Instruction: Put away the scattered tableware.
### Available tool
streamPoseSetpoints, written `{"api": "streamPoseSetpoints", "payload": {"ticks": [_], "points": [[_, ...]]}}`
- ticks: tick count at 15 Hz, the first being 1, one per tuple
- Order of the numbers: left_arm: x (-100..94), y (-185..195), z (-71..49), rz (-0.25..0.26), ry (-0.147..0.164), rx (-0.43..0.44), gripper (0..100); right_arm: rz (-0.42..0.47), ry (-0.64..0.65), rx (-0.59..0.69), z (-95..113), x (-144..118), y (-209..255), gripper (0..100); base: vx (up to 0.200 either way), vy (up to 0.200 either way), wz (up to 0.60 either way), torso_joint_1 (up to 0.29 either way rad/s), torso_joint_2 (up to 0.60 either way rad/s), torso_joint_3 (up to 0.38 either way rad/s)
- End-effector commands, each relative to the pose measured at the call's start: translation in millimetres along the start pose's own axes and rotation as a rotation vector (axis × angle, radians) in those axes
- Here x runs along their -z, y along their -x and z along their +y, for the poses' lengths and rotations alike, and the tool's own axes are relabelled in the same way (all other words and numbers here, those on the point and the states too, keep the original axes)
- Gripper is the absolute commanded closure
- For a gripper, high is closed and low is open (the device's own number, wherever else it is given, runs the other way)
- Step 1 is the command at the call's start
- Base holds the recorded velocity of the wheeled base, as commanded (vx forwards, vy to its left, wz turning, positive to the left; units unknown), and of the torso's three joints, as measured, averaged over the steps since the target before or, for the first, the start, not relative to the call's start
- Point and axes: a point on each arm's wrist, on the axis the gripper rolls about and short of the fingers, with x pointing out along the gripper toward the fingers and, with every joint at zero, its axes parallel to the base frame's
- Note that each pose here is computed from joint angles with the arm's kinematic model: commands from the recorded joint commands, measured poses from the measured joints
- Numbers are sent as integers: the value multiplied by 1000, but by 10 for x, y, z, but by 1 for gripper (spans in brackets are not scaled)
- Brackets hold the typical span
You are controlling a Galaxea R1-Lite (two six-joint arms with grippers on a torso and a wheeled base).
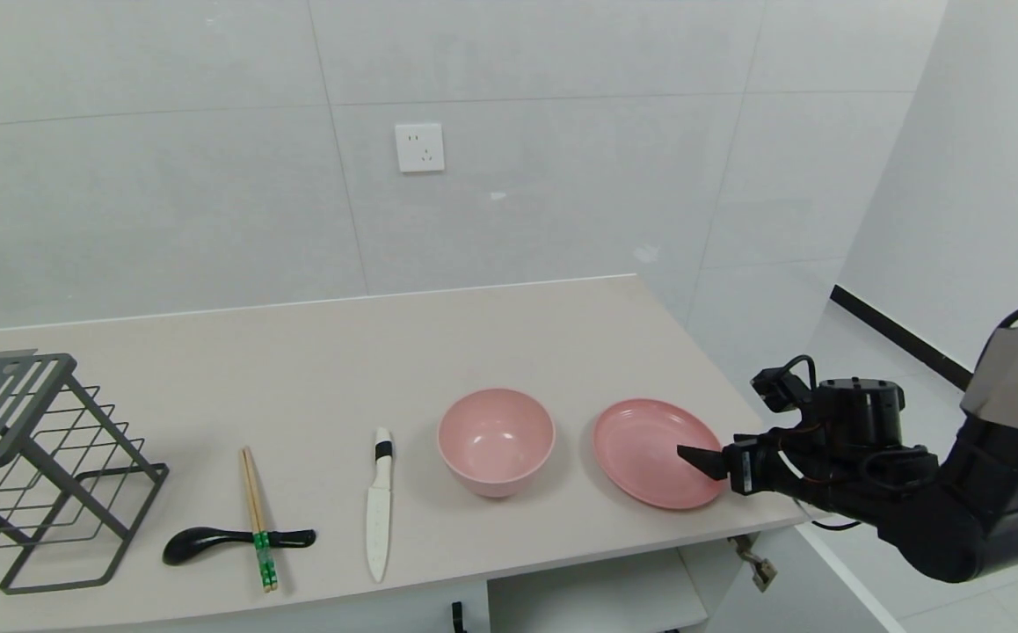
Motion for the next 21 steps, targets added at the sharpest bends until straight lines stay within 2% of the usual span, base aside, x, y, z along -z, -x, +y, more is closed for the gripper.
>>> {"api": "streamPoseSetpoints", "payload": {"ticks": [1, 5, 14, 15, 18, 21], "points": [[-1, -1, 0, 1, 0, 0, 0, 19, -7, 1, -33, 56, -93, 0, 0, 0, 0, 0, 0, 0], [-1, -1, 0, 1, 0, 0, 0, 6, 5, -9, -27, 27, -249, 0, 0, 0, 0, 0, 0, 0], [-1, -1, 0, 1, 2, 0, 0, 48, 23, -35, 35, 204, -434, 0, 0, 0, 0, 0, 0, 0], [-1, -1, 0, 1, 2, 0, 0, 54, 18, -16, 17, 225, -444, 100, 0, 0, 0, 0, 0, 0], [-2, -1, 0, -1, 9, 0, 0, 43, -16, 94, -147, 224, -420, 100, 0, 0, 0, 0, 0, 0], [-1, -1, 0, 1, 9, 0, 0, -13, -28, 122, -262, 159, -363, 100, 0, 0, 0, 0, 0, 0]]}}
